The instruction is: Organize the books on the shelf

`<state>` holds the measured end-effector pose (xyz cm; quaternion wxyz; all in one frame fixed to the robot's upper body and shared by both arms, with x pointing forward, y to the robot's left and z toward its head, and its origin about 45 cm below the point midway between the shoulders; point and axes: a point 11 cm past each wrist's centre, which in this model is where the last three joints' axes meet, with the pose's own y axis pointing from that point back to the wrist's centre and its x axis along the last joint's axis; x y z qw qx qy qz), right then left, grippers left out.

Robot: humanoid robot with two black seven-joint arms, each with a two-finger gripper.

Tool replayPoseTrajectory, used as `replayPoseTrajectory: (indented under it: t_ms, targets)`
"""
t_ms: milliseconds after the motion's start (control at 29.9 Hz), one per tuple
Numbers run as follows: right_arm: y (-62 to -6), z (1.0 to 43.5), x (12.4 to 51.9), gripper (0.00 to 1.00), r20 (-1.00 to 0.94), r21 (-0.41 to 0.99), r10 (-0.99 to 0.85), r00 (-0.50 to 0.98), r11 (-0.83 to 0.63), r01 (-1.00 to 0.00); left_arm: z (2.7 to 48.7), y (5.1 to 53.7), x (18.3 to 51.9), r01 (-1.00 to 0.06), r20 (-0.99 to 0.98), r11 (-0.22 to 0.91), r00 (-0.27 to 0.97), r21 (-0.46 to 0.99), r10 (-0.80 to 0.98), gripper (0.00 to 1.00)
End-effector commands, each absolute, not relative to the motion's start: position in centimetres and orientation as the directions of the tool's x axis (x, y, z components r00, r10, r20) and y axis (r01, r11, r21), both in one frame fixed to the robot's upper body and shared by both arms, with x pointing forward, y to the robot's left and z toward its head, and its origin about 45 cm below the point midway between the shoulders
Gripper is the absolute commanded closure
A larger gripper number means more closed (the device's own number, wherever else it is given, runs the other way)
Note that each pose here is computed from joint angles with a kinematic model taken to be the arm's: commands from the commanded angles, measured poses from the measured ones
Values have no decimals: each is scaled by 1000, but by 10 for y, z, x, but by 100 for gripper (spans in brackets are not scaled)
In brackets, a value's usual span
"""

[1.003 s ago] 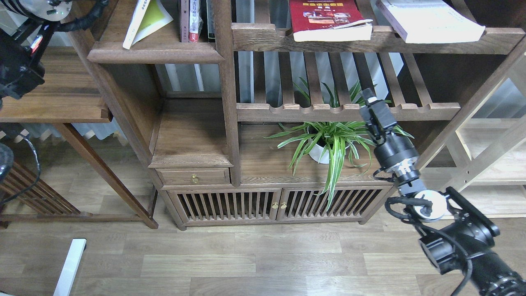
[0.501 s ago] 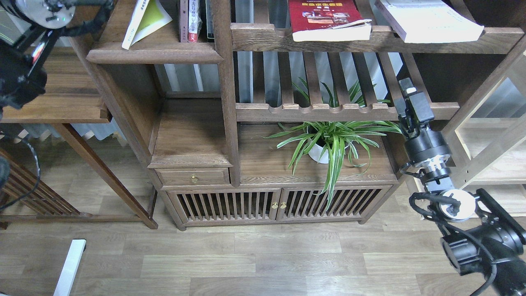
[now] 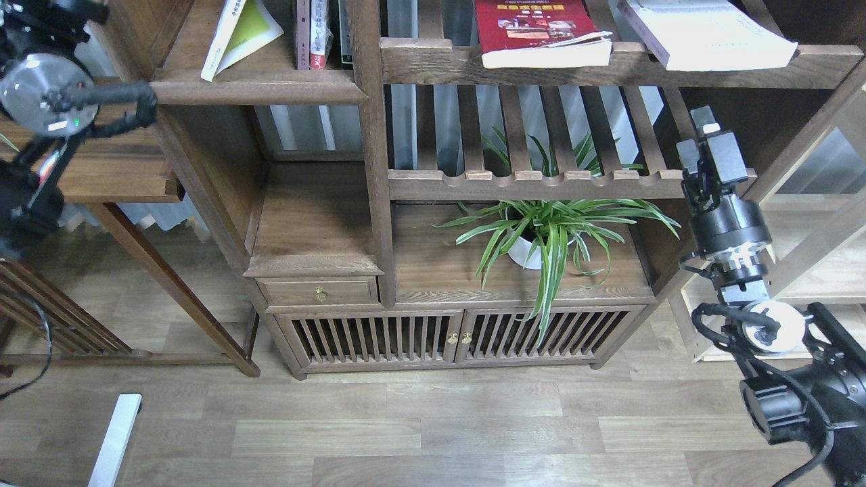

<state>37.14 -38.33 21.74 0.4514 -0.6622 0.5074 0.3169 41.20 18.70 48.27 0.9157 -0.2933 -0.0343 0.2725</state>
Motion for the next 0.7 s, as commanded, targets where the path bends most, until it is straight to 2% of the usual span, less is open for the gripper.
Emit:
replayPoseTrajectory:
  t_ms: [0, 267, 434, 668]
  targets:
    - [-388, 224, 372, 5, -873, -292, -390, 295, -67, -954, 462, 181, 411, -488, -198, 734, 870, -473, 451, 1]
    - [-373, 235, 383, 5, -872, -331, -356, 336, -77, -940, 420, 170, 398, -498, -395, 754, 854, -429, 339, 2]
    - [-369, 251, 393, 5, -858, -368, -352, 375, -87, -926, 404, 139, 372, -435, -458, 767, 864, -471, 209, 4]
    - [-369, 253, 394, 5, -856, -373, -352, 378, -85, -924, 361, 103, 347, -405, -558, 803, 822, -437, 112, 6]
